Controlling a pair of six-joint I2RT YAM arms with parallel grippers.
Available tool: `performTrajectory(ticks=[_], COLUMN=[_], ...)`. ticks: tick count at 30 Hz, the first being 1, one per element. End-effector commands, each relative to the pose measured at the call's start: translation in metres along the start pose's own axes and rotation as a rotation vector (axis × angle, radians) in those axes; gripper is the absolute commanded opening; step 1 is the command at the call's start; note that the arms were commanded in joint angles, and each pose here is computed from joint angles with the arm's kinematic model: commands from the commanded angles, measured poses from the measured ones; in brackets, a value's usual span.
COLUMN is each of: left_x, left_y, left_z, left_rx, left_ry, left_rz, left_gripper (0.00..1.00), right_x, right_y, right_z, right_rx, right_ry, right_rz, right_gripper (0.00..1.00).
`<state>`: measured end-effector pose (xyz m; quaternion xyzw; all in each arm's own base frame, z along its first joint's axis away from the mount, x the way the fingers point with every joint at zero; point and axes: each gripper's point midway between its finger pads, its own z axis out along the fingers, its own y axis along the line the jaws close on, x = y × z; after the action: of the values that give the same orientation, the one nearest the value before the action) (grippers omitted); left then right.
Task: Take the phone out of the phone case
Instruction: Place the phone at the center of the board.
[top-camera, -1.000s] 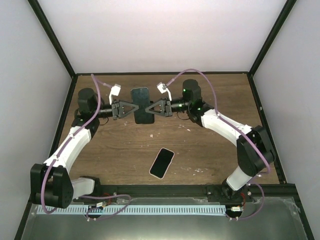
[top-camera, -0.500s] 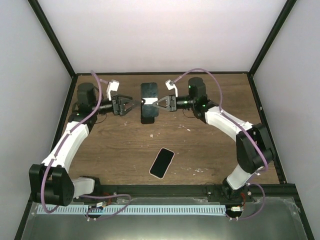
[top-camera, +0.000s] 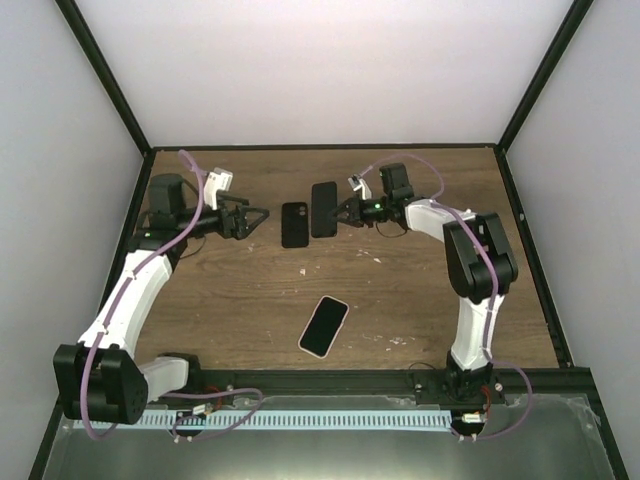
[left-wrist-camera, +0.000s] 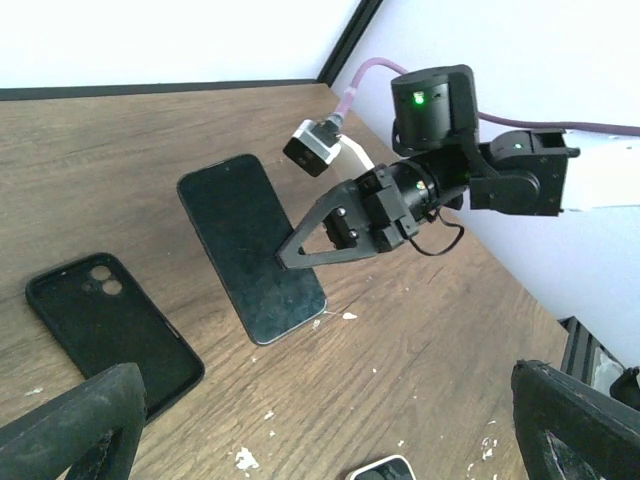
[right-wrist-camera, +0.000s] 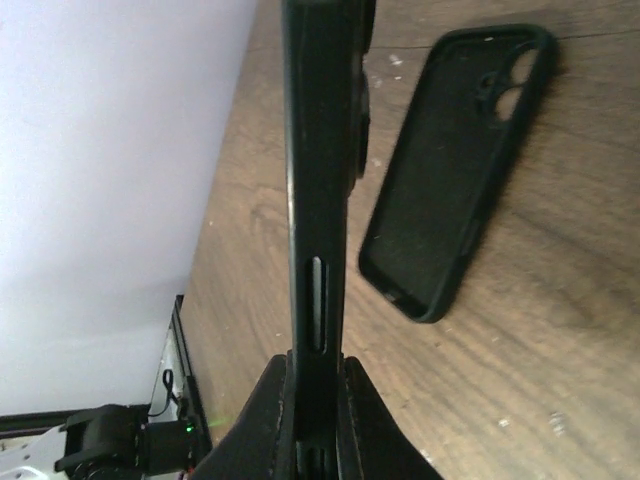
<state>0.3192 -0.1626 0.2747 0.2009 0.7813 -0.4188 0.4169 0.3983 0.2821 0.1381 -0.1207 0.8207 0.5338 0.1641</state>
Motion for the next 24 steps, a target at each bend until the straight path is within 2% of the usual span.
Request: performTrajectory(ticks=[1,17,24], left_x=[0.001,0.005,0.005], left_y=[0.006,0.015,0.018], left_z=[-0.001,0.007,0.007], left_rx=[-0.025,-0.018,-0.033], left_ry=[-0.007,0.008,0.007], left_rz=[0.027,-0.016,-0.018], left_gripper=[1.00,1.00,1.00], right_x=[-0.023,-0.019,-0.018], right_y=[-0.009,-0.066,-0.077], right_z=[0.000,0.032,0.041], right_rx=[0.000,-0.011,-0.014], right_ry=[-0.001,0.099,0.116], right_rz=[-0.013,0.167,0.196], right_gripper=[0.01,0.01,0.05])
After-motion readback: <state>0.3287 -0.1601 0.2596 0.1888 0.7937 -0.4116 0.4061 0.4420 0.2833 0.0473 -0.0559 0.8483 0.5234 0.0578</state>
